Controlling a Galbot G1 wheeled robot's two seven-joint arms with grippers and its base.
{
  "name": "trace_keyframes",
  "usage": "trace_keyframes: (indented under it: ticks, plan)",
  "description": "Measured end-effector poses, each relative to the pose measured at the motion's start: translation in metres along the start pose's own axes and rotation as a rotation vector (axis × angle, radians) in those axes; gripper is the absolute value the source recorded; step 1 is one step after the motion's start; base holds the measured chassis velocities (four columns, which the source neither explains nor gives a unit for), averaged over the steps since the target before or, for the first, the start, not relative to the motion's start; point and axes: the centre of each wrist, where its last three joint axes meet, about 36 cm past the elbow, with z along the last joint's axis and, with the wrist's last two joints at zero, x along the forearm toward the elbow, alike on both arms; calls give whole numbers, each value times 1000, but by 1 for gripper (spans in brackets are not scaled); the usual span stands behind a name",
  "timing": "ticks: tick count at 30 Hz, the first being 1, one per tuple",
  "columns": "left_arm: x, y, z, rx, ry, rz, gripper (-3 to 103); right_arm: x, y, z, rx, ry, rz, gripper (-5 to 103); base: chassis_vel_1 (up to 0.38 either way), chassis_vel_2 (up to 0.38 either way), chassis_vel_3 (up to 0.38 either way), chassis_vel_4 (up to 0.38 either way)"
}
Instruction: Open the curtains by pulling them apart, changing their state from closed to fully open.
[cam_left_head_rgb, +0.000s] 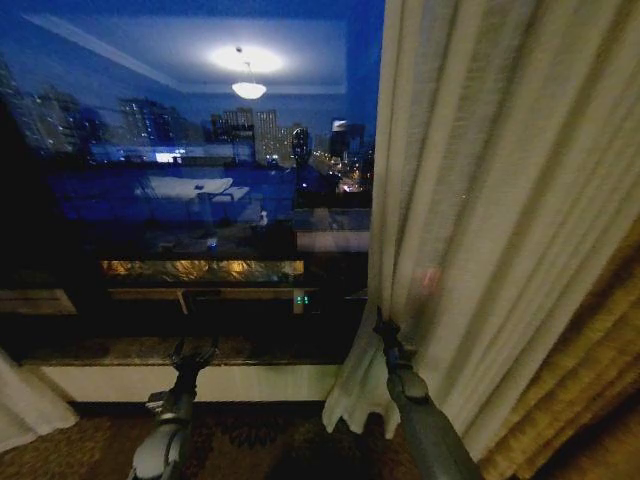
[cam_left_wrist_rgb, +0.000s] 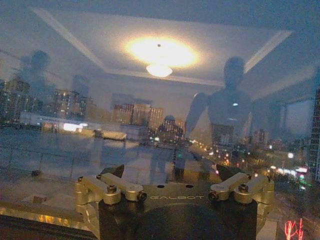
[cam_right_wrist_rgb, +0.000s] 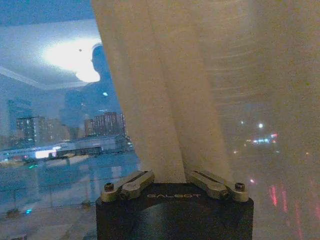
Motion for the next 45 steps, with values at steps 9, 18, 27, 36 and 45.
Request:
trace_keyframes:
  ticks: [9, 18, 27, 36, 45]
  plan:
    - [0, 0, 0, 0, 0, 0, 100, 1, -3, 0, -7, -2, 5, 0, -340, -343, 339, 359]
    - [0, 0, 0, 0, 0, 0, 100, 3, -4, 3, -8, -37, 18, 0, -370, -359, 376, 360]
    - [0, 0, 0, 0, 0, 1, 100, 5, -4, 4, 33, -37, 8, 0, -161, -157, 144, 159]
    - [0, 0, 0, 0, 0, -1, 100, -5, -47, 8, 114, -2, 127, 0, 34, 27, -17, -17]
    - [0, 0, 0, 0, 0, 0, 100, -1, -96, -4, 183, 40, 332, 0, 0, 0, 0, 0]
